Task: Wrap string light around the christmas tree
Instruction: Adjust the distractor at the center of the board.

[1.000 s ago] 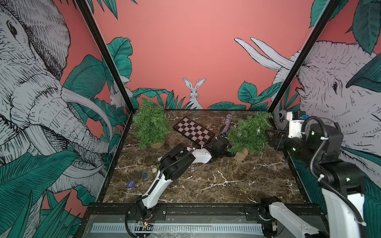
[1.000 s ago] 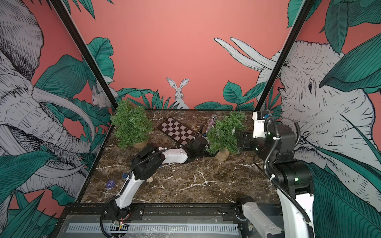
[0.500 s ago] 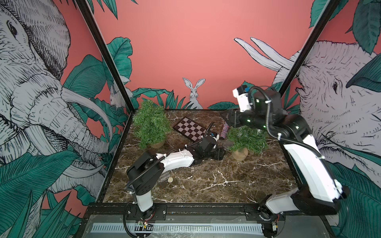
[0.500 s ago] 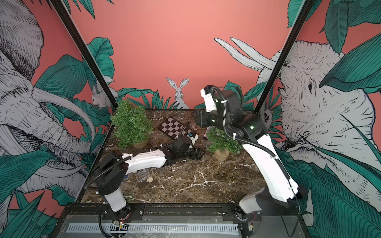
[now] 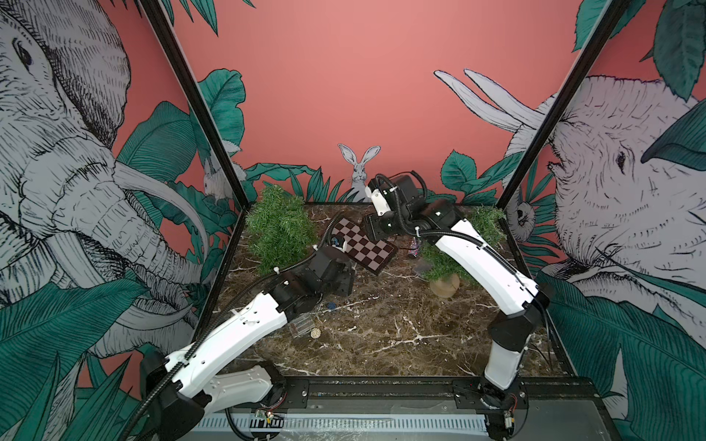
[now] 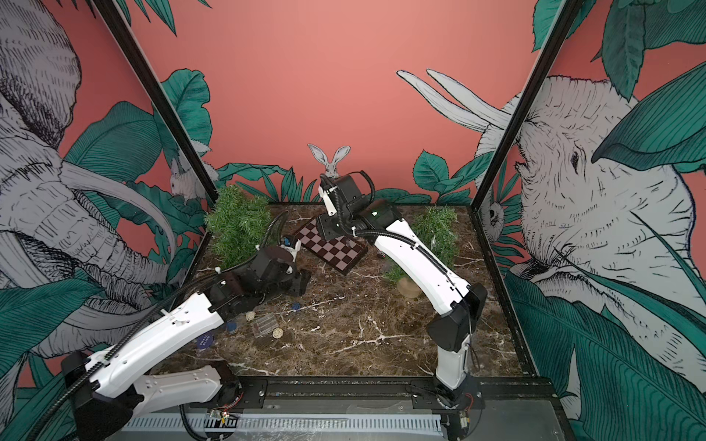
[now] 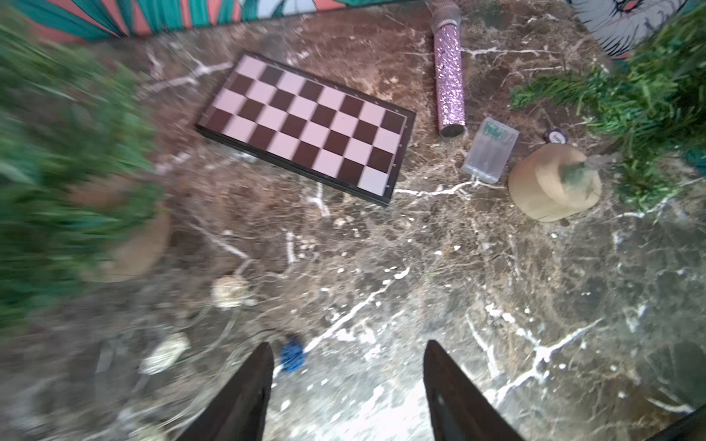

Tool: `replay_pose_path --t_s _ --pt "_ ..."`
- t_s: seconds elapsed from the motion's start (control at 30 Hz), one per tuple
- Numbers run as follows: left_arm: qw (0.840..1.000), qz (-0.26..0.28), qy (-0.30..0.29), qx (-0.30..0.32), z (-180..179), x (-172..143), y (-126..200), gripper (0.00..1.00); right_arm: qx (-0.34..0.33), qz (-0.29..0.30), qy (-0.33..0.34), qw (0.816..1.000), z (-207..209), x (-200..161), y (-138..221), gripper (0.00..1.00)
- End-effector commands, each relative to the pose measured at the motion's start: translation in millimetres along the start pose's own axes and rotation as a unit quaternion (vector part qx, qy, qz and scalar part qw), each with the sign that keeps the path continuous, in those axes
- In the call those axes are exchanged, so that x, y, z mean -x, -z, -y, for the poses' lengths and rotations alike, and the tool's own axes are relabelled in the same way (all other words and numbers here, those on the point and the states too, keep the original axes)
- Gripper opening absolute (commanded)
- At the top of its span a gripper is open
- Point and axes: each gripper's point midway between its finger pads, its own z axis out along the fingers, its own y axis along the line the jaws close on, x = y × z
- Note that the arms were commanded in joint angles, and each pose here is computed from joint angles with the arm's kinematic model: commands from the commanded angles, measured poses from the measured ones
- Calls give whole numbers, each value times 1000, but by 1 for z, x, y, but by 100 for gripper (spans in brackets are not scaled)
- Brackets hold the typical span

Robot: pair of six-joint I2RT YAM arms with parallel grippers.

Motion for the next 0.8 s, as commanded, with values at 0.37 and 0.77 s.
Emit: replay_pose_path --t_s 0.37,0.77 --pt "989 10 29 147 -132 59 117 72 25 -94 -39 994 -32 -95 -119 56" --pt "980 125 105 114 -178 132 77 81 -7 -138 -61 989 -13 -126 -209 53"
